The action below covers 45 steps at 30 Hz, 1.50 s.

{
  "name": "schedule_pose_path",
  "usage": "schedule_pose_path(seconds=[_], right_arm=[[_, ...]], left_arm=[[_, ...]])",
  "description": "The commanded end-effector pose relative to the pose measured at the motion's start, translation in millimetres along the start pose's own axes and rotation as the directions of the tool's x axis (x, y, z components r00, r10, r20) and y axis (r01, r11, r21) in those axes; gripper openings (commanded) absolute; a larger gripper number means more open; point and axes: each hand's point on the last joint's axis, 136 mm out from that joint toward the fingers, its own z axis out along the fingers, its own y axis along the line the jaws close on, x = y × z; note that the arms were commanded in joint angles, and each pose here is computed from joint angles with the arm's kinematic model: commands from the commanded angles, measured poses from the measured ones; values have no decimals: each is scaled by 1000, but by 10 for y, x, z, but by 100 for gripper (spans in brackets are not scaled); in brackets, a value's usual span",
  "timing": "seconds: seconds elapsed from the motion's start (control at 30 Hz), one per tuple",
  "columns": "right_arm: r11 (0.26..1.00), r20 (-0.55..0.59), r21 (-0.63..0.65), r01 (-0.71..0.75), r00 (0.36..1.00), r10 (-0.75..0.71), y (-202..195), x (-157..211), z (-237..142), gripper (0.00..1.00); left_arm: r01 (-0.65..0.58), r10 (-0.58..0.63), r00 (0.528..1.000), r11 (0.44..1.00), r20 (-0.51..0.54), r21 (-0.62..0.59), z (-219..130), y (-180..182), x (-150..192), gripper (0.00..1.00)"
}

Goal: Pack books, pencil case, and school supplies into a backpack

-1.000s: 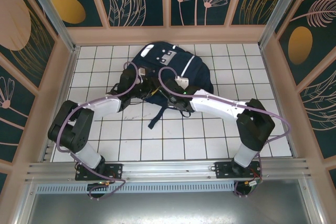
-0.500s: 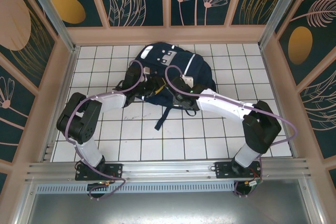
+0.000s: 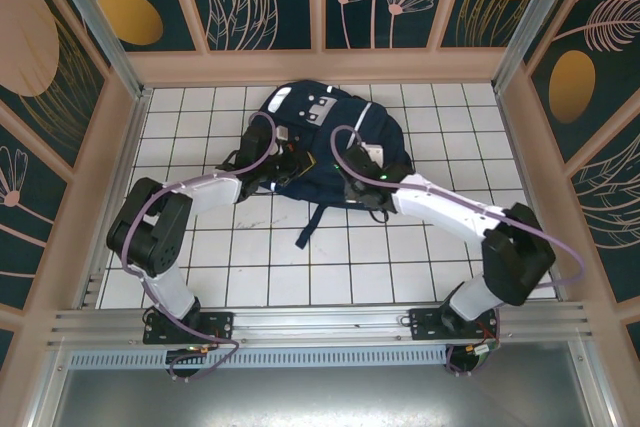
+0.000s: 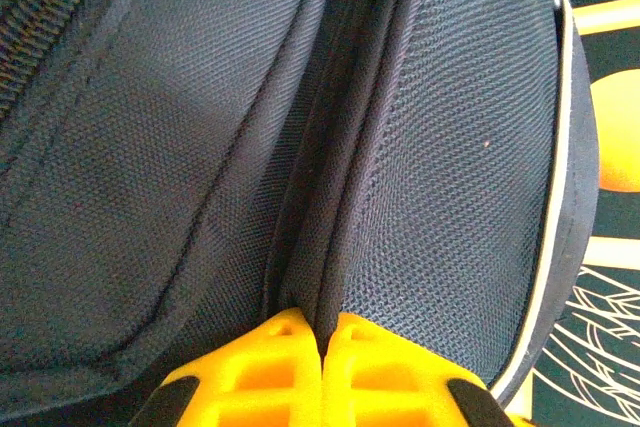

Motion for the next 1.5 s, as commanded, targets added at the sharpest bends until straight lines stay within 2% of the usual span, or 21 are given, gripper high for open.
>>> schedule_pose_path(seconds=[0.0, 0.1, 0.3, 0.4, 0.43, 0.5, 0.53, 0.57, 0.63, 0.77, 0.87, 0.93, 0.97, 1.03, 1.1, 1.23, 1.33, 1.47], right_arm=[[994, 76, 16, 107, 991, -108, -286, -170, -142, 0], [987, 129, -50, 155, 981, -147, -244, -312, -164, 0], [978, 188, -50, 200, 964, -188, -285, -626, -97, 0], [942, 150, -205, 265, 960, -237, -8, -583, -93, 0], [912, 142, -279, 301, 952, -271, 141, -506, -125, 9], [846, 144, -396, 358, 934, -328, 379, -337, -202, 34], [822, 152, -422, 381, 924, -350, 475, -258, -230, 44], [807, 155, -439, 394, 918, -364, 549, -195, -244, 51], [792, 140, -460, 401, 914, -381, 684, -84, -235, 57], [790, 105, -450, 416, 903, -416, 845, 74, -135, 58], [777, 85, -460, 430, 892, -444, 940, 179, -72, 58], [780, 76, -447, 439, 887, -456, 961, 211, -15, 54], [783, 73, -441, 438, 887, -455, 964, 208, 11, 50], [802, 72, -408, 436, 891, -447, 943, 157, 58, 32], [813, 80, -382, 439, 892, -444, 920, 102, 75, 19], [846, 115, -275, 456, 890, -442, 755, -57, 73, 6], [873, 136, -156, 462, 886, -444, 497, -223, 91, 0], [893, 156, -72, 445, 889, -431, 160, -486, 142, 0]], left_arm=[[-30, 40, 996, 993, 83, -118, -241, 227, -170, 0], [-22, 39, 993, 989, 111, -150, -400, 361, -238, 0], [-10, 42, 989, 977, 144, -213, -682, 616, -318, 0], [-40, 66, 991, 978, 117, -207, -708, 592, -292, 0], [-46, 70, 991, 978, 113, -204, -709, 574, -292, 0], [-49, 74, 990, 978, 118, -203, -715, 559, -309, 0], [-51, 76, 990, 978, 120, -202, -710, 547, -320, 0], [-50, 76, 989, 979, 123, -200, -711, 535, -335, 0], [-51, 76, 989, 980, 123, -195, -702, 511, -352, 0], [-56, 83, 988, 978, 132, -201, -714, 491, -386, 0], [-54, 84, 987, 976, 135, -209, -719, 506, -392, 0], [-54, 84, 987, 976, 136, -210, -720, 505, -396, 0], [-54, 84, 987, 976, 138, -212, -723, 508, -398, 0], [-50, 83, 986, 974, 143, -219, -733, 524, -409, 0], [-49, 86, 985, 972, 152, -231, -756, 540, -426, 0], [-40, 88, 982, 962, 166, -271, -831, 659, -448, 0], [-35, 93, 980, 951, 177, -307, -923, 785, -455, 0], [-42, 100, 980, 949, 172, -311, -1013, 847, -410, 0]])
